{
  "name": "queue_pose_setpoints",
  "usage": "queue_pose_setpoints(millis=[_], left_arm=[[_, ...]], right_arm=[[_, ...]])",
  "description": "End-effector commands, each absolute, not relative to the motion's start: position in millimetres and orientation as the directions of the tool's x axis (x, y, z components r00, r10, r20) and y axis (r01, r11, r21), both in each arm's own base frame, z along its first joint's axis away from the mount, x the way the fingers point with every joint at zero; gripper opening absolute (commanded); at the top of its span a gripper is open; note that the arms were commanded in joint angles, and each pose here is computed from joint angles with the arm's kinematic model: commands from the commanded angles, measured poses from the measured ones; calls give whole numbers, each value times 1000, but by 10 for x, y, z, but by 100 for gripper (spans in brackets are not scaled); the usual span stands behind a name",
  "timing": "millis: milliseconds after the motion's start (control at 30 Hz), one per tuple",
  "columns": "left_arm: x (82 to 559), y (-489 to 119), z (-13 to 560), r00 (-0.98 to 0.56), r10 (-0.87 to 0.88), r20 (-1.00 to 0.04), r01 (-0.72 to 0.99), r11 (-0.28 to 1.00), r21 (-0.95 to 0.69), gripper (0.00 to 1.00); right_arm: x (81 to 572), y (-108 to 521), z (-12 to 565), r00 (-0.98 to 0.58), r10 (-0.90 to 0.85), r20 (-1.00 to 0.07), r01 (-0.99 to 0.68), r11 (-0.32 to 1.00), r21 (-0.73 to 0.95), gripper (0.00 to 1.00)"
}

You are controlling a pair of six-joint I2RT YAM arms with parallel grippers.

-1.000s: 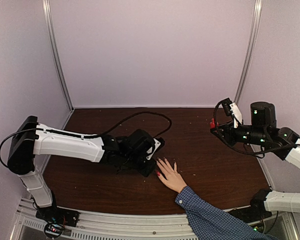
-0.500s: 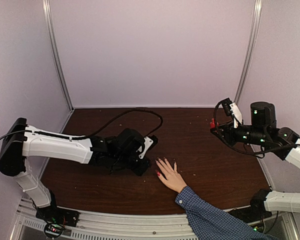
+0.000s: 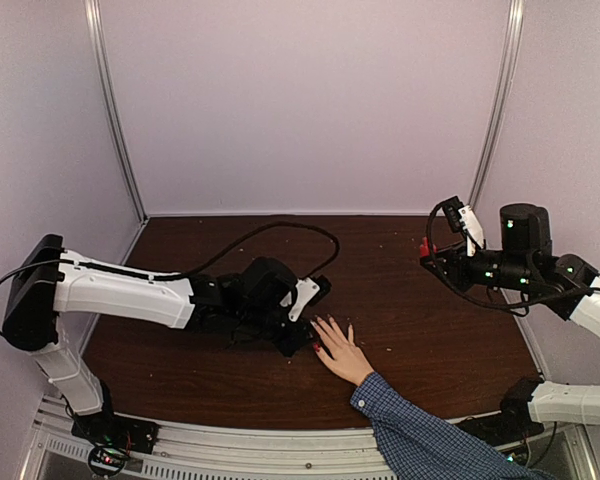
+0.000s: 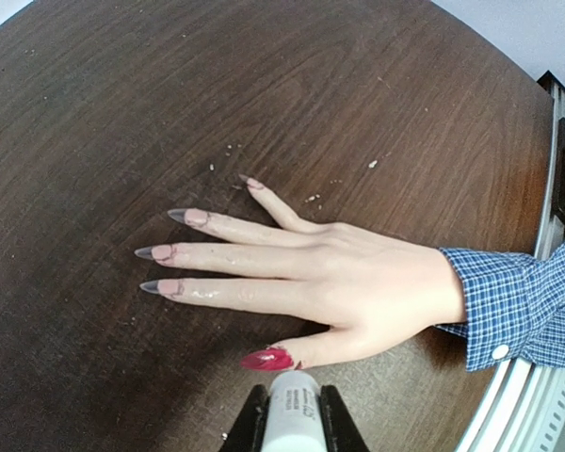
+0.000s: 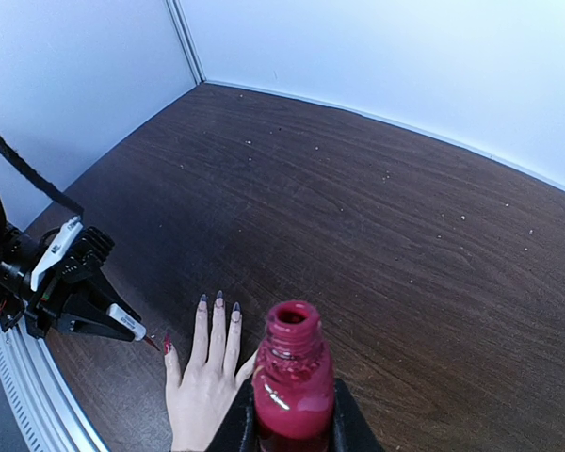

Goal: Paint the nails
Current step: Paint the nail with the hand.

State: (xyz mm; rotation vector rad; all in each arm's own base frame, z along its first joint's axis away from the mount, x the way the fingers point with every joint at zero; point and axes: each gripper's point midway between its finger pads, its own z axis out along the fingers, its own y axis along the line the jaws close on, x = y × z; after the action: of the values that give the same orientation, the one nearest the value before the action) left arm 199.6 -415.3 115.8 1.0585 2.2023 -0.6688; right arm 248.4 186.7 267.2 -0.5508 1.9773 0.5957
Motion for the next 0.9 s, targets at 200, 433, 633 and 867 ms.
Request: queue_pose_setpoints(millis=[200,433,633,867], left_arm=[[2116,-4235,1178,-493,513,-703,803,580,-139,0],[2154,-4173,1129,-506,520,-689,786,606,-120,0],[2306,-4013,1126,-532,500,-683,737,671,-83,0],[2344,-3938,1255,-517,464,-719,731,676,-90,0]], right_arm=[[2508,1848,2712,-425,-120,-897,-595,784,177,0],[2511,1847,2705,-426,-122,-896,-594,785,176,0],[2512,1842,2701,-428,-122,-896,-592,786,176,0],[2512,1849,2698,-427,-123,-896,-594,785,176,0]])
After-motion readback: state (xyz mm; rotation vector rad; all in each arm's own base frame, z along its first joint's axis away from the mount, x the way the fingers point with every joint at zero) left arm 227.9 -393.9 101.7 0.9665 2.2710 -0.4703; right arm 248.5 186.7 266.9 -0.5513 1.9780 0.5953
